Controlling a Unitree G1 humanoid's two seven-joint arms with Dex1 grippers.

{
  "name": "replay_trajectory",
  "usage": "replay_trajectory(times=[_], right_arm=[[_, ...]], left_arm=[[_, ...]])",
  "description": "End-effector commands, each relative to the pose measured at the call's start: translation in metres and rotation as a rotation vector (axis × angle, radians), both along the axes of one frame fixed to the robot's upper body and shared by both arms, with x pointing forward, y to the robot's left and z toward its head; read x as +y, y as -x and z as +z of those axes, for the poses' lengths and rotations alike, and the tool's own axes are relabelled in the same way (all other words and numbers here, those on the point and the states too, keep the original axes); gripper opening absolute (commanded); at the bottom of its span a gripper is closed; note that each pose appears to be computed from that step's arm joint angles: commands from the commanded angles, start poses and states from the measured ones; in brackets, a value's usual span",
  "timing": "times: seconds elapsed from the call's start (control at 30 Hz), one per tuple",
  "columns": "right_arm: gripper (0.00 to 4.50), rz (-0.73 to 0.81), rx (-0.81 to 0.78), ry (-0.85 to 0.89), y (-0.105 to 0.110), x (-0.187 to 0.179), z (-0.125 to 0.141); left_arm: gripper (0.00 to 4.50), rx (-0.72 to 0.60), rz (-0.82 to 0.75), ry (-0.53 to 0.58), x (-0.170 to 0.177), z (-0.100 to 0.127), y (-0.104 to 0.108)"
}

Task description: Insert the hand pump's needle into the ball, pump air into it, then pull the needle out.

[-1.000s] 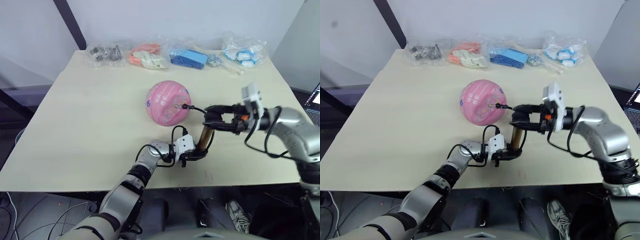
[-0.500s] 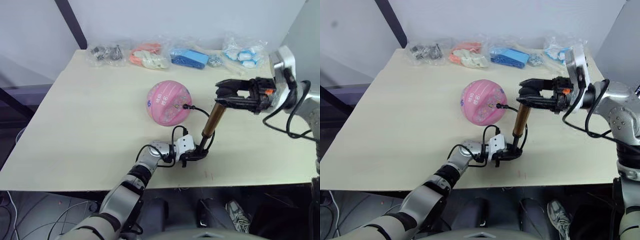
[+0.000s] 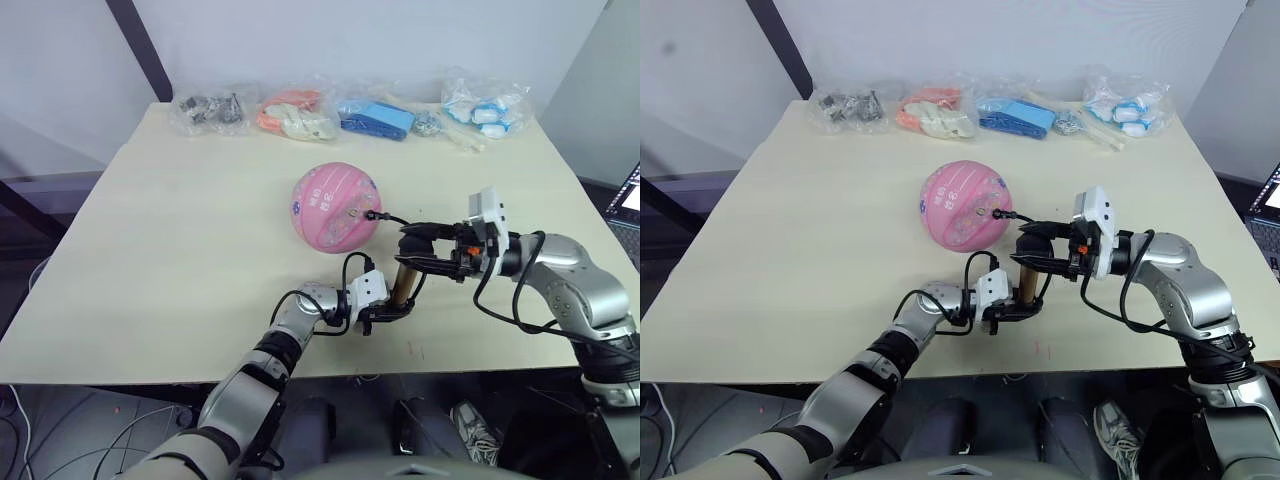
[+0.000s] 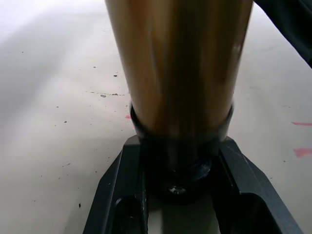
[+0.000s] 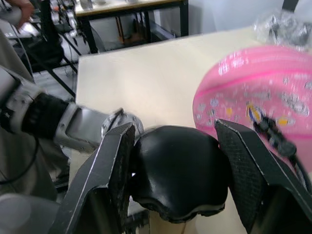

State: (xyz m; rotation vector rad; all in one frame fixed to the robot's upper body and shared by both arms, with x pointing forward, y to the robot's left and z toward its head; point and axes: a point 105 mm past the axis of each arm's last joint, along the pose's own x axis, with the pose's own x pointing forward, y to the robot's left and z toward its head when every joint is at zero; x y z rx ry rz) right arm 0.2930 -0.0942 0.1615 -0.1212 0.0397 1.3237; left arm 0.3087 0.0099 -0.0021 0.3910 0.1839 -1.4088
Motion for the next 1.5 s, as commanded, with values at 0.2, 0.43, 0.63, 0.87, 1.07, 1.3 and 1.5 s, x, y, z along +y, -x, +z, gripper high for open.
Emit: replay_trajectory(times=[0.2, 0.43, 0.63, 0.87, 1.07, 1.3, 1.5], right_arm=[[2.09, 0.027, -0.061, -0.036, 0.0, -0.016, 0.055], [2.09, -0.001, -0.134, -0.08, -0.001, -0.033, 0.119], [2.09, -0.012, -0.147, -0.096, -0.001, -0.036, 0.133], [2.09, -0.009, -0.07, -0.046, -0.004, -0.026, 0.088], [2.09, -0.029, -0.008, -0.005, -0.007, -0.013, 0.034], [2.09, -0.01, 0.075, 0.058, -0.001, 0.003, -0.019], [2.09, -0.01, 0.084, 0.068, 0.003, 0.004, -0.033]], left_arm=[[1.12, 0.15, 0.051, -0.125, 0.027, -0.045, 0.02], [1.12, 0.16, 0.042, -0.121, 0.024, -0.045, 0.02], [1.12, 0.158, 0.037, -0.131, 0.025, -0.045, 0.02], [1.12, 0.155, 0.029, -0.141, 0.026, -0.045, 0.02], [1.12, 0.162, 0.03, -0.142, 0.027, -0.045, 0.02], [1.12, 0.168, 0.033, -0.136, 0.027, -0.044, 0.019], [1.12, 0.165, 0.037, -0.135, 0.027, -0.043, 0.018]])
